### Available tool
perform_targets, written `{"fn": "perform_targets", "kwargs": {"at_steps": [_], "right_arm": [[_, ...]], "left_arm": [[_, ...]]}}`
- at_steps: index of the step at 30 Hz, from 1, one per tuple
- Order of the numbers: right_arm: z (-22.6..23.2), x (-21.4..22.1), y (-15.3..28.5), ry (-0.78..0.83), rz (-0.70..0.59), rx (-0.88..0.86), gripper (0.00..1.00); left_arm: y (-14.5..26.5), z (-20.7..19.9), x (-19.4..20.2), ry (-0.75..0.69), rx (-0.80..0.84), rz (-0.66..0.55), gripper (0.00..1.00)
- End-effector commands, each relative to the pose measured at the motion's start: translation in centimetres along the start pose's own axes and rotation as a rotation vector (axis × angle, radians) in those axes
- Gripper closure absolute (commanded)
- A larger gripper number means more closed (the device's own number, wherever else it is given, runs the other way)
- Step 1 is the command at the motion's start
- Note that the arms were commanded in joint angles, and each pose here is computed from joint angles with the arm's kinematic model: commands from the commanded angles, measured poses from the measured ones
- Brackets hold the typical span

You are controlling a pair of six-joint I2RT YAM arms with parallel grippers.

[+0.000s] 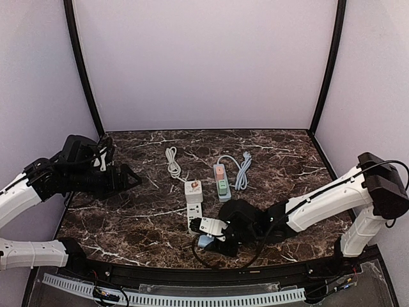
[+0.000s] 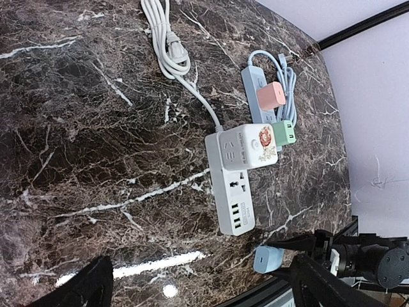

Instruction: Insert the plug

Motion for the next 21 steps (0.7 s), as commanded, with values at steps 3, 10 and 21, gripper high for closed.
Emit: {"fn": "perform_targets", "kwargs": {"at_steps": [3,10,21], "right_arm": [[0.1,-5.7,2.6,0.073,-0.132,0.031,1.0],[0.1,-10.8,5.8,0.125,-0.268,0.041,1.0],[0.0,-17.2,10.1,0.209,-0.441,0.041,1.0]], "left_arm": [[1.1,0.0,-0.3,-0.027,-0.046,0.041,0.01],[2.0,-4.4,-0.9,-0.042,0.161,0.116,0.06],[3.4,-9.0,-3.4,-0.031,0.333,0.147,0.08]]}}
Point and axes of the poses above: each gripper's point midway between its finger pads, its own y axis back along the fingers, its own z axis along the line the jaws close on, x = y × z, the point moved 2 cm from there along y, back along the fingers, and after that the axes turned 11 degrees about -y, right-handed, at the moved point
